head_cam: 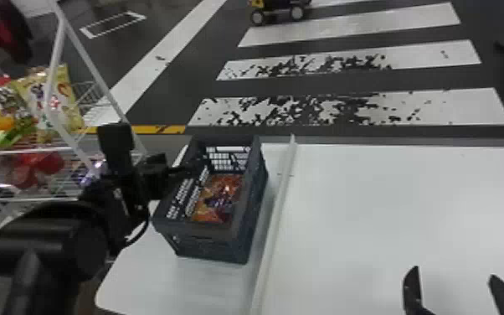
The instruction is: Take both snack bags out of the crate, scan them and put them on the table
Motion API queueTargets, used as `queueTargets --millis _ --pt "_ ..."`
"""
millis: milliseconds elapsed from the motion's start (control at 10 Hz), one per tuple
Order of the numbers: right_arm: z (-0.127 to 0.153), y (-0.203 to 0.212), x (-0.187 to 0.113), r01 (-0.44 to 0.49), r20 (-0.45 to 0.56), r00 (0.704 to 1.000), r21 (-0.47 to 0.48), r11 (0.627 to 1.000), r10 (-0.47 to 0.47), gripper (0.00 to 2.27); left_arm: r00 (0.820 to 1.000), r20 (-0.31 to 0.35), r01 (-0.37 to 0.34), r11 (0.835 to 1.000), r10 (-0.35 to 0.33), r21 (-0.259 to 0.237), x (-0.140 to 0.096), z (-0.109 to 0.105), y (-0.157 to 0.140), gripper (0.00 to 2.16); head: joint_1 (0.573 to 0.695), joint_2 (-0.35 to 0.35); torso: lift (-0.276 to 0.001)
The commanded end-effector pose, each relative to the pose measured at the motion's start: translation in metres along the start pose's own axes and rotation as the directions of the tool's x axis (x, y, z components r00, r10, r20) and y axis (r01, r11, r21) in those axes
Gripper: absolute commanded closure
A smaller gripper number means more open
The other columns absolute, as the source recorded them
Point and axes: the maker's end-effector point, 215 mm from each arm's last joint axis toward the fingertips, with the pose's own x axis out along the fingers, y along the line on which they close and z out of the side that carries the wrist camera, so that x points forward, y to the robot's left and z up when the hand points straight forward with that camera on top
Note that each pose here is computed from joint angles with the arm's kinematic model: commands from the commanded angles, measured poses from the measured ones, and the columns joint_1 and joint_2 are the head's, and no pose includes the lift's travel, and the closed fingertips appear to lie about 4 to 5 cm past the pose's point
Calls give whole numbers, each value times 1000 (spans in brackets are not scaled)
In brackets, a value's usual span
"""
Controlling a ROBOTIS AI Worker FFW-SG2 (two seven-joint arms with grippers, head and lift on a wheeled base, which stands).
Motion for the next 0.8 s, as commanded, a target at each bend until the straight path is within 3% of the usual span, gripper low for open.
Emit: queueTargets --millis 0,300,700 --pt "-5 6 -2 -11 -17 1000 -9 1000 11 39 994 -105 13 1000 -14 -15 13 -16 -1 191 695 350 -94" --pt "-10 16 -5 -28 -36 999 -19 999 27 39 963 -262 56 998 -60 -26 28 -42 -12 191 695 350 -94" --pt "-12 16 -7 -29 -40 999 -20 999 28 39 944 -320 72 997 -73 -16 50 -53 -22 191 695 350 -94"
